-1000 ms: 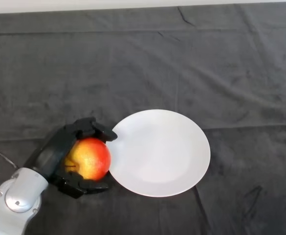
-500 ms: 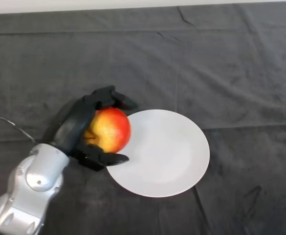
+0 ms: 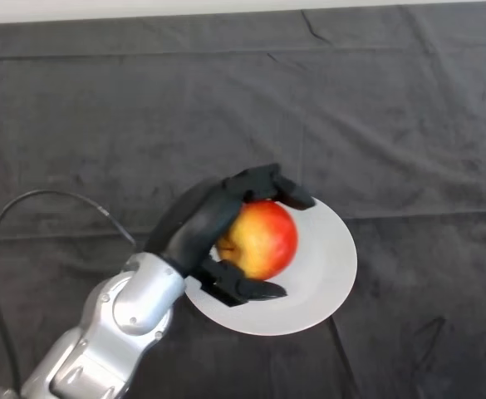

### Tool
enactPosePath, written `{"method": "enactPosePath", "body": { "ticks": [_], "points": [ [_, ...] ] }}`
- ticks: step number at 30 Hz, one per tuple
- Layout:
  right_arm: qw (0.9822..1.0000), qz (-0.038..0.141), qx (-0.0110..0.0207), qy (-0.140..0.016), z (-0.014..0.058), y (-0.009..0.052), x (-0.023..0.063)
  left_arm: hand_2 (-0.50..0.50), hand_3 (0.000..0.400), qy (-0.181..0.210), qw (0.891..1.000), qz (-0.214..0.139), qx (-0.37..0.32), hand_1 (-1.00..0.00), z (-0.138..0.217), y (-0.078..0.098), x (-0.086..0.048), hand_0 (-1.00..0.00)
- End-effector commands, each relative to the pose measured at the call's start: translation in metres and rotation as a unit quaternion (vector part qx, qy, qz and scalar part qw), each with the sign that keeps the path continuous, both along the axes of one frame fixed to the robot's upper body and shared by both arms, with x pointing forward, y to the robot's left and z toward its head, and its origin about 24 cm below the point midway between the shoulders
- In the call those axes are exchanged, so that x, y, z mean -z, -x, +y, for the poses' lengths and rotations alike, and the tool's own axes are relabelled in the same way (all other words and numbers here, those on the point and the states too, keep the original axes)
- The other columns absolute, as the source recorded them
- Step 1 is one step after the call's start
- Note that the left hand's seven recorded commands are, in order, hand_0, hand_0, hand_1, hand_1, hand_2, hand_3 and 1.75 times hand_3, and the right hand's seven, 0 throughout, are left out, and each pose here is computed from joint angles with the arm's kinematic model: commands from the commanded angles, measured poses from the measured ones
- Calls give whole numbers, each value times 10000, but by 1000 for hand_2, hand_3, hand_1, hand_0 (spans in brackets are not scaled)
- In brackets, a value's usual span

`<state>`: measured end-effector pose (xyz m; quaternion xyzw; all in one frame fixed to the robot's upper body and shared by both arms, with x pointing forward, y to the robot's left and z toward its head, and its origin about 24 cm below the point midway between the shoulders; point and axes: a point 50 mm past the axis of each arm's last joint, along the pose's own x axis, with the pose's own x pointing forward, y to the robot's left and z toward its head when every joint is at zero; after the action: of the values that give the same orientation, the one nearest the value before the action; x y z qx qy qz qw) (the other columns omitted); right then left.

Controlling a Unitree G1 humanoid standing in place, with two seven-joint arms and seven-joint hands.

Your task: Move the apple to the plate

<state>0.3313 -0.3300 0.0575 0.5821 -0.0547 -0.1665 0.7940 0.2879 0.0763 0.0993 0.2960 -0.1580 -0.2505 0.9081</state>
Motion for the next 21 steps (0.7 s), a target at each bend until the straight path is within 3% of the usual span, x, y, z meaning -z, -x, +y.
{"method": "enactPosePath", "body": {
  "ticks": [1, 21],
  "points": [
    [9996, -278, 58, 6, -9, -63, -145, 0, 400, -42, 9999, -19, 114, -1000, -30, -55, -7, -1000],
    [9996, -281, 58, -3, -11, -63, -146, 0, 400, -932, 9953, -274, 44, -1000, 18, -184, 232, -1000]
  ]
}}
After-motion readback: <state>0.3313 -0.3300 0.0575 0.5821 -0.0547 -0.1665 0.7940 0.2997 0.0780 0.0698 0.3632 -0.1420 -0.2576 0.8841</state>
